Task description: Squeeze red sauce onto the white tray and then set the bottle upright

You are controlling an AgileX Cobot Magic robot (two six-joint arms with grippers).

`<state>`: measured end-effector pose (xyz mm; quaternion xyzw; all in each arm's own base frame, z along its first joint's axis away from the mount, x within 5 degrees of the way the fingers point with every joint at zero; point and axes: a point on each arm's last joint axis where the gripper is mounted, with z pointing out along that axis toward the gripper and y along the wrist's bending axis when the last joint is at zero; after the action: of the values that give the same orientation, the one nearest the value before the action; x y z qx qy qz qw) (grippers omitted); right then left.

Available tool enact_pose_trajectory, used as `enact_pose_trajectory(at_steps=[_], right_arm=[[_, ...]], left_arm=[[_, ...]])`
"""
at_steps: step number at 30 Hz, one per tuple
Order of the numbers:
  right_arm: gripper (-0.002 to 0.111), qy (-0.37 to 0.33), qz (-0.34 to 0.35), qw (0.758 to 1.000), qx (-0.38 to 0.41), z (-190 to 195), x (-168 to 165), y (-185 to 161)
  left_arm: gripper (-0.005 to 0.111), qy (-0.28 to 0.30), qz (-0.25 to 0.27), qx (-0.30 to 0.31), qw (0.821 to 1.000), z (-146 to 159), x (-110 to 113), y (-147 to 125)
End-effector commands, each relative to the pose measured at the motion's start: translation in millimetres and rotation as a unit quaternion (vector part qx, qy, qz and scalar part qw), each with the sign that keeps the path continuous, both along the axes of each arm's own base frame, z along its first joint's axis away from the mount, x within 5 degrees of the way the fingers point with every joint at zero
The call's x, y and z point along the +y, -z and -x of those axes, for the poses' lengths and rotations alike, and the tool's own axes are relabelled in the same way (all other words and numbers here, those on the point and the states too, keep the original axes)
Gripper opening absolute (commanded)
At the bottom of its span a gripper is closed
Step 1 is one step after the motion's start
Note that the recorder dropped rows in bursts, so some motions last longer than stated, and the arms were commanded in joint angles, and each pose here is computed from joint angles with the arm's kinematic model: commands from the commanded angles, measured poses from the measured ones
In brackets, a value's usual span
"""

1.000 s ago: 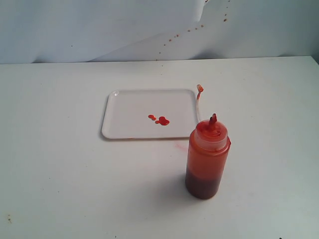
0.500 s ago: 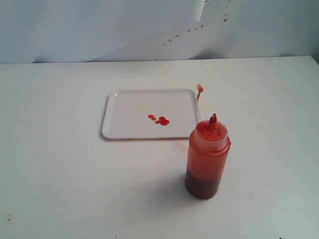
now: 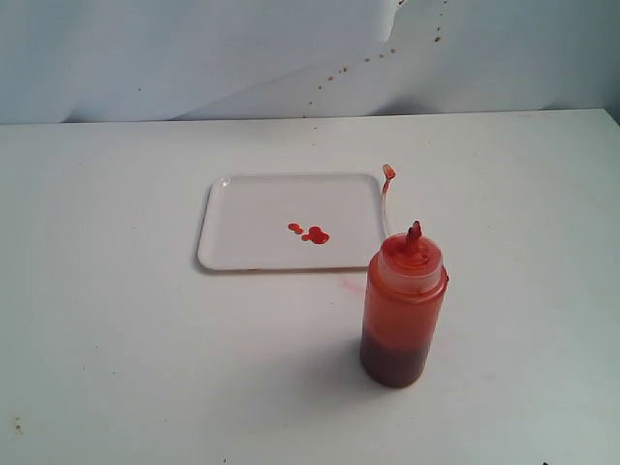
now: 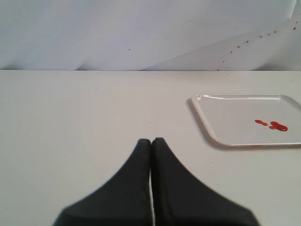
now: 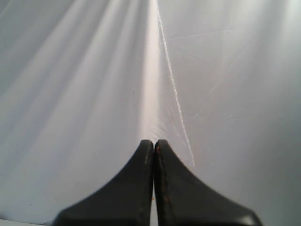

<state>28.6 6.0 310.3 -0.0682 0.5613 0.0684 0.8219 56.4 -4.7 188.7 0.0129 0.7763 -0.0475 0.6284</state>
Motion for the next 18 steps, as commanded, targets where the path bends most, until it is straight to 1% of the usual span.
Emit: enact_pose_trajectory(at_steps=[1, 8, 18], right_arm=[[0.0, 0.001, 0.0, 1.0, -0.001, 0.3, -0.1, 0.1], [0.0, 0.001, 0.0, 1.0, -0.001, 0.3, -0.1, 0.1], [0.0, 0.001, 0.0, 1.0, -0.001, 0.3, -0.1, 0.1]], left_arm=[[0.0, -0.001, 0.003, 0.0, 1.0, 0.1, 0.2, 1.3], [0.0, -0.001, 0.0, 0.0, 1.0, 0.1, 0.2, 1.3], [0.0, -0.016, 0.0, 0.003, 1.0, 0.1, 1.8, 1.9]])
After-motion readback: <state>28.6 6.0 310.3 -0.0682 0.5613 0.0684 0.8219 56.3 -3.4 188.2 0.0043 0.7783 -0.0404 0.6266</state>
